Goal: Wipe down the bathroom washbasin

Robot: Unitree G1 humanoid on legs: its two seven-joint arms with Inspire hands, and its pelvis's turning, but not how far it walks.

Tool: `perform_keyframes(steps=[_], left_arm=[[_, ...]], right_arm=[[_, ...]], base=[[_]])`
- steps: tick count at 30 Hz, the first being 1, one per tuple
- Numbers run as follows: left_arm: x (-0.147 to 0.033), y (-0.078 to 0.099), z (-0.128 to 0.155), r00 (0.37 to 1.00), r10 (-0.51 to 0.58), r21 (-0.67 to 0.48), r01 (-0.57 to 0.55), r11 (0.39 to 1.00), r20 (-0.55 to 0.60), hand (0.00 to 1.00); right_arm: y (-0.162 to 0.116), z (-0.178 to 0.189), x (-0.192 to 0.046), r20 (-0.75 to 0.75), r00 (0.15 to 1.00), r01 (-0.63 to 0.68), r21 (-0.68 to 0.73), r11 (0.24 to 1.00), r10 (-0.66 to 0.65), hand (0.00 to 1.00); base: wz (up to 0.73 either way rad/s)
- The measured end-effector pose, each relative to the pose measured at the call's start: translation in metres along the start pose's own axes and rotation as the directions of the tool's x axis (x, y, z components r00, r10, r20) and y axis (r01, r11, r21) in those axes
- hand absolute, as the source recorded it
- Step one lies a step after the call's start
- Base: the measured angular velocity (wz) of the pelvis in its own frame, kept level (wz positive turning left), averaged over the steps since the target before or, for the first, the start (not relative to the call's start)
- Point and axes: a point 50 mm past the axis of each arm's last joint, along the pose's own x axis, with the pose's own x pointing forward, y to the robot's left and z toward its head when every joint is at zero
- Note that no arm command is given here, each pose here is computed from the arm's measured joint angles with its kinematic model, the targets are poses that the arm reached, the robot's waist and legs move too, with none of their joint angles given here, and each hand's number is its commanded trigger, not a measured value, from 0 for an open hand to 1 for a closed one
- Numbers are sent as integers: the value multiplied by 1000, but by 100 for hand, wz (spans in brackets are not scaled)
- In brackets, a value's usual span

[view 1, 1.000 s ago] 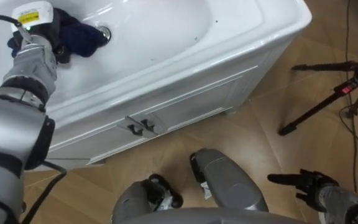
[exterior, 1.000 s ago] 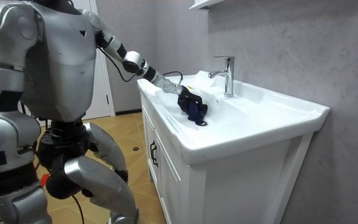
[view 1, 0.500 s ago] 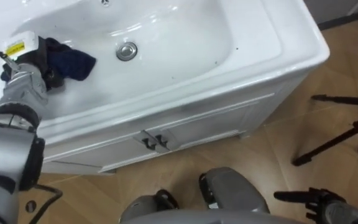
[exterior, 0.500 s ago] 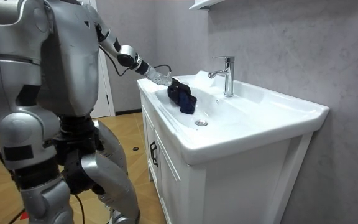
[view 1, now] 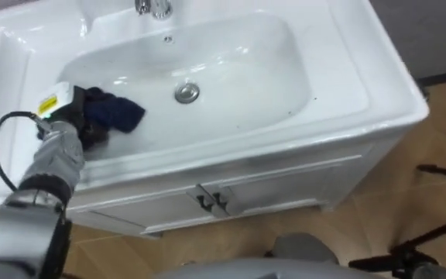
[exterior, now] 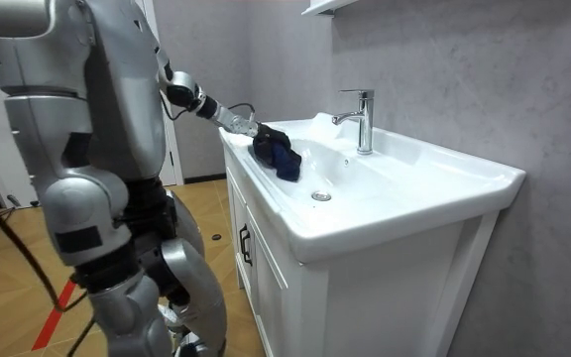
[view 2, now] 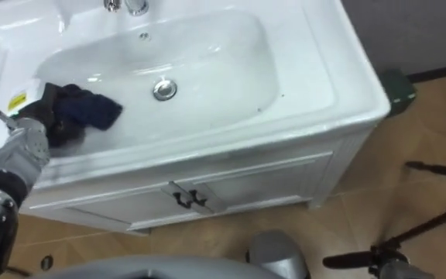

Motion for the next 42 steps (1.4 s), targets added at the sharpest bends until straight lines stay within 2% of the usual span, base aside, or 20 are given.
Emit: perform_keyframes(steps=[4,9,13,19,25,35,42], left_arm=[[-7,-12,15,998,1,-50,3,999,69,100],[-11,-13,28,991,8,-74,1,997,132,100],[-22,-15,34,984,36,-98,-19,995,177,100],[-36,-2,49,954,130,-137,-96,986,270,100],[-43,12,62,920,223,-182,-171,968,323,100],[-46,23,66,881,328,-217,-266,939,340,100],[-49,40,69,831,440,-268,-364,892,339,100]], right_arm=[[6,4,0,41,999,-17,13,1000,17,0],[19,3,1,67,996,-56,28,998,54,0],[23,4,1,81,994,-72,67,995,67,0],[33,-4,1,76,992,-105,68,992,100,0],[31,-17,0,59,993,-109,69,992,105,0],[31,-27,0,36,992,-120,59,991,118,0],[26,-47,-1,-56,995,-80,-3,997,80,0]], base=[[29],[27],[18],[27],[8],[-3],[-4]])
